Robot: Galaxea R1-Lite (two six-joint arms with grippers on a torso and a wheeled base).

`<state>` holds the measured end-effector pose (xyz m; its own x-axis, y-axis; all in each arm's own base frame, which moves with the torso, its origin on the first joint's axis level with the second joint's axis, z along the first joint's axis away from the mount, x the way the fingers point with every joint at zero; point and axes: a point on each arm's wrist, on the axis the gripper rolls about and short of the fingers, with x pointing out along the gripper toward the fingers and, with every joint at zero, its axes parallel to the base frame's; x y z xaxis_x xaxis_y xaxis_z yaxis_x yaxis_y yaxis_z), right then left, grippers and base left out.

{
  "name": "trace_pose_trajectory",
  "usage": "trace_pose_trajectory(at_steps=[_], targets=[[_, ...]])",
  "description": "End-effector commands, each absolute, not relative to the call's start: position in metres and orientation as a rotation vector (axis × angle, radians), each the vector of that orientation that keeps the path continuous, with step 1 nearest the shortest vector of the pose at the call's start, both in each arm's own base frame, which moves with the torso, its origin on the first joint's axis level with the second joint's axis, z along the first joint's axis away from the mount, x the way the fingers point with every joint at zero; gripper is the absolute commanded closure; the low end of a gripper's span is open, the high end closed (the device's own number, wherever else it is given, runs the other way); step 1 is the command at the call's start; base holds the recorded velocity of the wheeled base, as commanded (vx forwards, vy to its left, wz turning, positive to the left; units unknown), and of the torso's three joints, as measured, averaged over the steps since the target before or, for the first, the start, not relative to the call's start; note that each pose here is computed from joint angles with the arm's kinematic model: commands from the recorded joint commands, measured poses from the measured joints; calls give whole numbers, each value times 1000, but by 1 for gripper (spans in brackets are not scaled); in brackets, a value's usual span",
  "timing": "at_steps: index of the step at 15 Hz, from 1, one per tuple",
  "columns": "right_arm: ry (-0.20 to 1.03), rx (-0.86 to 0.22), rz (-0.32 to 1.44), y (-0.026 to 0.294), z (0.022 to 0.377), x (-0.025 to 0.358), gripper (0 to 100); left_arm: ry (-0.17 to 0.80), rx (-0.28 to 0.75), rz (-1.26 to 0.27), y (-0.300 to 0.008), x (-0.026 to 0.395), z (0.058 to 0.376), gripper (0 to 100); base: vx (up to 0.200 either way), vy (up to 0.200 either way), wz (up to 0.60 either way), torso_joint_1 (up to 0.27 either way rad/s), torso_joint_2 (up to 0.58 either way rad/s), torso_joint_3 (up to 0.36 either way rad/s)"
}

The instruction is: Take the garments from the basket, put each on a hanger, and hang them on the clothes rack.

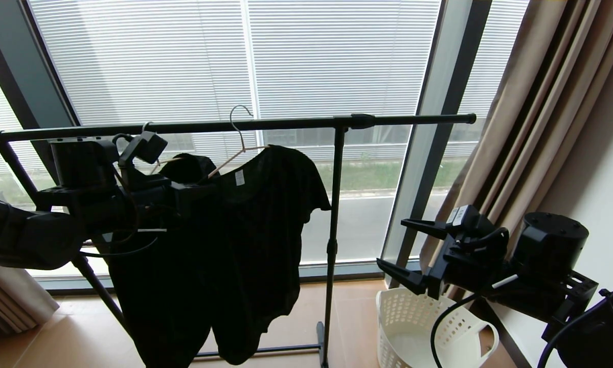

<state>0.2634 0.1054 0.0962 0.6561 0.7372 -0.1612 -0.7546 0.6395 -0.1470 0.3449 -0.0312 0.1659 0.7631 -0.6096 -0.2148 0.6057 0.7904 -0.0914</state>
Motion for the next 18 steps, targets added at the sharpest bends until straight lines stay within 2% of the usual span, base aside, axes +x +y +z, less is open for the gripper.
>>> trace_pose_trajectory(at_steps=[1, 18], targets=[[94, -208, 854, 106, 95, 263, 0, 251, -23, -665, -33, 350, 161, 100, 0, 0, 0, 0, 0, 0], [108, -207, 855, 106, 91, 265, 0, 287, -25, -665, -33, 357, 146, 100, 0, 0, 0, 0, 0, 0]])
